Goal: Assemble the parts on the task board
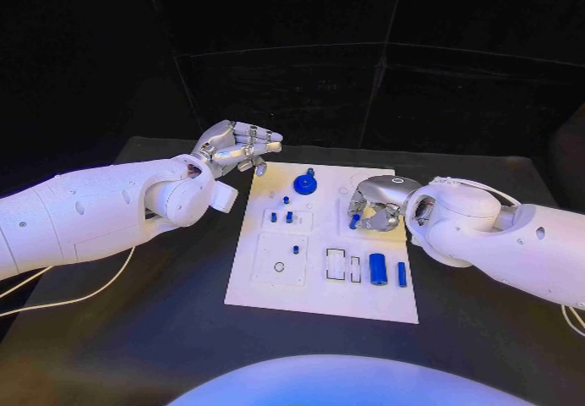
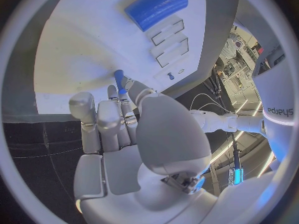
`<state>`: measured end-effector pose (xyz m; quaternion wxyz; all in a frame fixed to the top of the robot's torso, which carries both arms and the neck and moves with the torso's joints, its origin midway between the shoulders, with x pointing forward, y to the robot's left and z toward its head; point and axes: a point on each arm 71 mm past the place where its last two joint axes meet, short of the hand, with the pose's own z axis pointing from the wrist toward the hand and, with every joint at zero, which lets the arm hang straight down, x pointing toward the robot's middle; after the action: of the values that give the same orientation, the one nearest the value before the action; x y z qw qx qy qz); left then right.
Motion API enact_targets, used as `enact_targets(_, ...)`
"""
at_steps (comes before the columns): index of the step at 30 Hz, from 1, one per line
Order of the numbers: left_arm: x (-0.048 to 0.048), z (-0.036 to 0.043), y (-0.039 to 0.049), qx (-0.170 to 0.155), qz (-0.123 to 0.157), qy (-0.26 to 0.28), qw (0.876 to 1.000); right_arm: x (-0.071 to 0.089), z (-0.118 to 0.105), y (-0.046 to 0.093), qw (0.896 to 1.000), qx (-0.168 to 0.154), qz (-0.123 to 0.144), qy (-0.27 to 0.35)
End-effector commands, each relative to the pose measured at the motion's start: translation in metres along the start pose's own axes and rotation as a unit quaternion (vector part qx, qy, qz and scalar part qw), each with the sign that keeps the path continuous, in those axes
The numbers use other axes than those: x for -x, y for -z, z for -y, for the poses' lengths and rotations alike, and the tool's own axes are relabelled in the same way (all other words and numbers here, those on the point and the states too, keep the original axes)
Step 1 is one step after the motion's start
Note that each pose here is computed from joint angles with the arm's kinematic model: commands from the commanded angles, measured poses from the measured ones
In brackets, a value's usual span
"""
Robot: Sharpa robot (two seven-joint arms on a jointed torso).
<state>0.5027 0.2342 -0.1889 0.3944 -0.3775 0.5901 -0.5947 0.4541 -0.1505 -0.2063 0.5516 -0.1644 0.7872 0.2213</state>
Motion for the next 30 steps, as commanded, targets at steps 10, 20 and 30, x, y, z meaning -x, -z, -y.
enact_targets(10, -0.0015, 0.0010, -0.0005, -0.002, -0.007, 0.004, 1.000, 0.002, -0.003, -0.002, 1.000, 0.004, 0.012, 0.011)
enact_targets(20, -0.0011, 0.0010, -0.0004, -0.002, -0.006, 0.004, 1.000, 0.005, -0.003, -0.001, 0.999, 0.007, 0.033, 0.006)
enact_targets(30, 0.0010, 0.0008, 0.0001, -0.001, -0.004, 0.003, 1.000, 0.008, -0.007, 0.012, 0.999, 0.015, 0.047, -0.008)
